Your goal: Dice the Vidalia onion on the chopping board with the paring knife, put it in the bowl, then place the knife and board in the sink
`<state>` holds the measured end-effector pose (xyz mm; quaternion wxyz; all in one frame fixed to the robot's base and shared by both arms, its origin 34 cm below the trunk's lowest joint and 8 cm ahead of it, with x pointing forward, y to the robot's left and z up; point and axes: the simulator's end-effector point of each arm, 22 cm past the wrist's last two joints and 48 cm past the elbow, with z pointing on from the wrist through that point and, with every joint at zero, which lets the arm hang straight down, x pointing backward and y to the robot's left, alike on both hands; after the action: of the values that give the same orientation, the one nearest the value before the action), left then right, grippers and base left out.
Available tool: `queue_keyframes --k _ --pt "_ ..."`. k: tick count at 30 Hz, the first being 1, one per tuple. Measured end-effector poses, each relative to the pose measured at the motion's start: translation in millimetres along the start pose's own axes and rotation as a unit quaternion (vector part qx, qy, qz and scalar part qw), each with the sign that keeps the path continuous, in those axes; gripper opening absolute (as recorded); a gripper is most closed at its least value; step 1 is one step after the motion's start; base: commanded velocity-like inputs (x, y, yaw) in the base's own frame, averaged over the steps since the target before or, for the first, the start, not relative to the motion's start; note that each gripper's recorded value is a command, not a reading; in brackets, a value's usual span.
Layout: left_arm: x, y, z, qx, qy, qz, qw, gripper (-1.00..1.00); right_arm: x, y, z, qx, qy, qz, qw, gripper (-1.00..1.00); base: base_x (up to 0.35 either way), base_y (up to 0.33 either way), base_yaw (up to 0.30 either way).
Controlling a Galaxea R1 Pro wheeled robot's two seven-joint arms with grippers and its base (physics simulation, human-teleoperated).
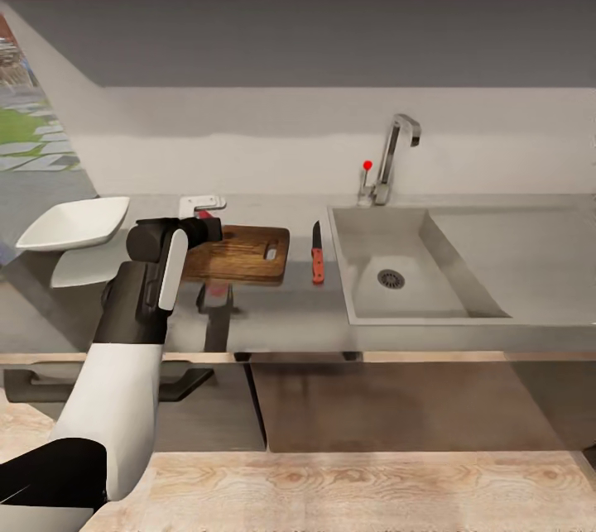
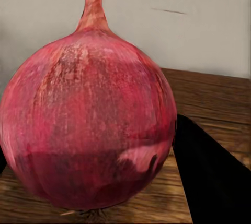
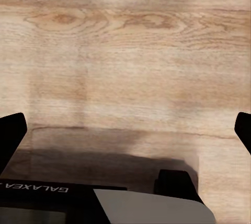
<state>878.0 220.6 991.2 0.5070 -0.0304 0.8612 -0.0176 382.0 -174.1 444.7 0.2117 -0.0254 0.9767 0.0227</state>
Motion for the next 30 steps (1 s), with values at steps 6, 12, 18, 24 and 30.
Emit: queue_keyframes --k 6,12,18,24,30 --pt "1.4 -0.5 0.7 0.001 0.002 0.0 1.0 -1.0 0.0 0.1 0.0 0.0 0.0 0.0 1.0 1.0 -0.012 0.0 0.0" --pt "7.4 -0.8 3.9 0.001 0.009 0.001 1.0 -1.0 0.5 0.4 -0.1 -0.001 0.0 0.0 1.0 1.0 -0.001 0.0 0.0" --pt "13.7 -1.7 6.8 0.002 0.017 0.001 0.9999 -1.0 0.3 0.4 0.0 -0.001 0.0 0.0 1.0 1.0 0.0 0.0 0.0" --pt "19.6 -2.5 7.9 0.002 0.022 0.002 0.9997 -1.0 0.2 0.6 0.0 -0.001 0.0 0.0 1.0 1.0 0.0 0.0 0.0" --pt "17.7 -3.5 6.6 0.003 0.019 0.002 0.9998 -1.0 0.0 0.9 0.0 -0.002 0.0 0.0 1.0 1.0 0.0 0.0 0.0"
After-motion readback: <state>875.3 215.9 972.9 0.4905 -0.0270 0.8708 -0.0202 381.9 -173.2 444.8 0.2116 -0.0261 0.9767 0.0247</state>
